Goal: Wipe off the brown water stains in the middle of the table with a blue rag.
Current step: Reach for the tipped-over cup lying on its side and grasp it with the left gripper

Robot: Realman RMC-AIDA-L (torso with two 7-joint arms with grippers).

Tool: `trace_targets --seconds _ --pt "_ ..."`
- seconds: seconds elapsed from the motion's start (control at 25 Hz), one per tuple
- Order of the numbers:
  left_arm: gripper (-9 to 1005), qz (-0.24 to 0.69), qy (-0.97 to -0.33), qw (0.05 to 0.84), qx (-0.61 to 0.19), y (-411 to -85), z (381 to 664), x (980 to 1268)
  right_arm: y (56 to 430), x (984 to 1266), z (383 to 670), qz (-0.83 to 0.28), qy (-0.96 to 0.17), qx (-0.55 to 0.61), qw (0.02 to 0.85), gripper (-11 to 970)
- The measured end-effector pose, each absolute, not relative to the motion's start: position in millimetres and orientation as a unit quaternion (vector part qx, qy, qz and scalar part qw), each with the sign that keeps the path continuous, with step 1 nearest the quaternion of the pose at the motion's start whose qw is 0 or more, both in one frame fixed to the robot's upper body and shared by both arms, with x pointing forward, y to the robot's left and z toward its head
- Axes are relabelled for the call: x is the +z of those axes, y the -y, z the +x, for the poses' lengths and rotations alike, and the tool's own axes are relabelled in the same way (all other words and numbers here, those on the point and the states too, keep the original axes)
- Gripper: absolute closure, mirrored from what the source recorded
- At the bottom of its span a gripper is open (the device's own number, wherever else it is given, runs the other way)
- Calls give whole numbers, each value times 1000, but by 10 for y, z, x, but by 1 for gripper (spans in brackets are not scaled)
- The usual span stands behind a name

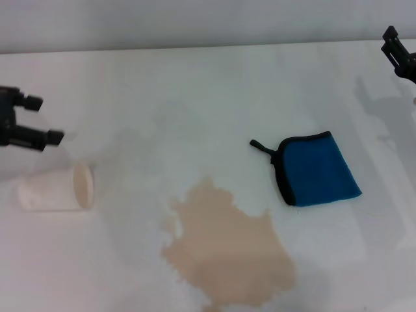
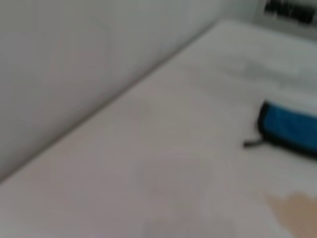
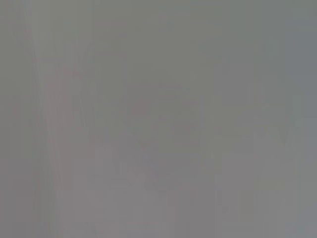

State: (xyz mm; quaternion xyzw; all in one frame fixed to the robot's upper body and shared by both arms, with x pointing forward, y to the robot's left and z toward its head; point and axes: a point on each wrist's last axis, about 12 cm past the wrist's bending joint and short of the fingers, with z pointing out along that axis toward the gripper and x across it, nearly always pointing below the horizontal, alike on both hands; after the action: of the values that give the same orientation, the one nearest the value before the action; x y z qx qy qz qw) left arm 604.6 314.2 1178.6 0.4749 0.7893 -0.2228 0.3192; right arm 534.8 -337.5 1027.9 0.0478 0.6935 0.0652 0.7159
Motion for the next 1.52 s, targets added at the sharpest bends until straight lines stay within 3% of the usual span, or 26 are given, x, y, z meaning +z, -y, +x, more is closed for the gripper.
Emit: trace_targets --seconds 0.68,1.12,1.52 --pt "112 597 -773 193 -93 -3211 5809 12163 3332 10325 5469 43 -695 68 714 110" --pt "112 668 -727 158 -30 -2854 5824 11765 3324 10355 5524 44 -694 70 716 110" --pt "111 683 -710 173 -20 -2695 5886 11636 3336 10342 5526 47 -698 68 711 111"
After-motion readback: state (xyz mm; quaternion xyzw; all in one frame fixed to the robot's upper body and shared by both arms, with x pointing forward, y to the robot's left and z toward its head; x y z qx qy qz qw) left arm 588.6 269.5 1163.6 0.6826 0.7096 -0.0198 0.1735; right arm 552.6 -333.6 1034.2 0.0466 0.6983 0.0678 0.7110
